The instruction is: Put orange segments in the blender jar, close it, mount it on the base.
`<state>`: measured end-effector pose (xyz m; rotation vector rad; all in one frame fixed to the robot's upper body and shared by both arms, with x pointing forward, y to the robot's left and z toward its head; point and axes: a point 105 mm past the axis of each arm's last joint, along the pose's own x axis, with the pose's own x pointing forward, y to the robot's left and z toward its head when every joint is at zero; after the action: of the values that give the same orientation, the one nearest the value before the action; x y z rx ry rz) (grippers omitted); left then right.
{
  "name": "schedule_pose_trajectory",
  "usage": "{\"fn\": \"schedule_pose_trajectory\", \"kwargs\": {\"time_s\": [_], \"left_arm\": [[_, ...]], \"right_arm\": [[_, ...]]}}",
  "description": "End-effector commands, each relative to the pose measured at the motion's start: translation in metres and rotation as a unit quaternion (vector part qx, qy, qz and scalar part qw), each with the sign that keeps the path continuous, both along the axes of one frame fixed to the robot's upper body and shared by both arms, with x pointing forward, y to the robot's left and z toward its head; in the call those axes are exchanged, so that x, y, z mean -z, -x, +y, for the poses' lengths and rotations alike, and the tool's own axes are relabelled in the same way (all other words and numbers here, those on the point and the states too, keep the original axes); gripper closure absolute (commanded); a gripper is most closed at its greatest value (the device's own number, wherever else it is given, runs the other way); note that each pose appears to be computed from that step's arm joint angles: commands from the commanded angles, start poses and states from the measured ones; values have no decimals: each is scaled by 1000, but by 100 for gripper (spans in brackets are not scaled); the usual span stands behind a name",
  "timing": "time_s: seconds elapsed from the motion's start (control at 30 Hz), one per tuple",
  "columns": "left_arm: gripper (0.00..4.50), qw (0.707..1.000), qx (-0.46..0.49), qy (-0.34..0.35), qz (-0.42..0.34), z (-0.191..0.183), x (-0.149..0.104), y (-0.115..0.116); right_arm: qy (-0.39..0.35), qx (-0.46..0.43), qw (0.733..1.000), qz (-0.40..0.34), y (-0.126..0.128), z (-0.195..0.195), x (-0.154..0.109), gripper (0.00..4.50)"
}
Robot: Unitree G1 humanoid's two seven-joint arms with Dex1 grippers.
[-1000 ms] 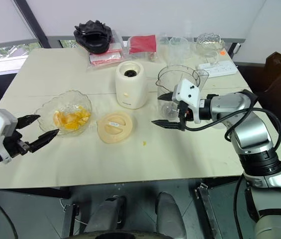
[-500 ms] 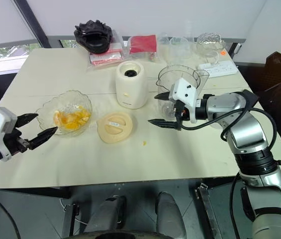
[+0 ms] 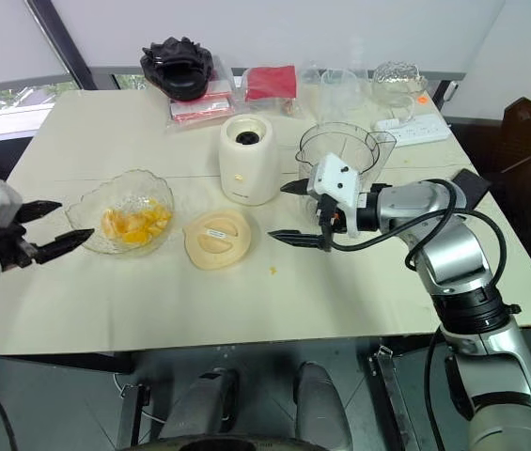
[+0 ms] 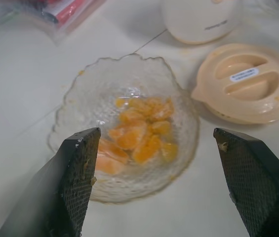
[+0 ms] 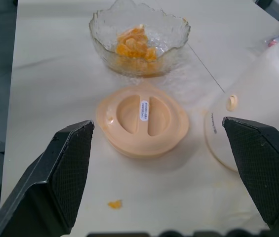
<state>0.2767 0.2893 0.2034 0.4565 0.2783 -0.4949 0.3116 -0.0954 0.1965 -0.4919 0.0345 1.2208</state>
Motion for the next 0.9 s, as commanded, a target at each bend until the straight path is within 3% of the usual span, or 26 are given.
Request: {"fn": "schedule_pose_trajectory", "kwargs": {"time_s": [0.03, 0.2, 0.43, 0.6, 0.9], "left_arm": [[67, 999, 32, -37, 18, 13, -3, -17], [67, 990, 99, -76, 62, 18, 9, -56], [67, 981, 120, -101, 117, 11, 32, -99], [67, 973, 110, -136, 150, 6, 57, -110], [67, 974, 96, -131, 156, 1, 85, -113]], "right_arm": [[-13, -10, 1000, -20, 7, 7, -9, 14], [-21, -9, 999, -22, 10, 13, -7, 14], [-33, 0, 999, -25, 15, 20, -6, 14], [-38, 10, 999, -24, 20, 20, -5, 14], [-33, 24, 999, -23, 25, 16, -3, 14]]}}
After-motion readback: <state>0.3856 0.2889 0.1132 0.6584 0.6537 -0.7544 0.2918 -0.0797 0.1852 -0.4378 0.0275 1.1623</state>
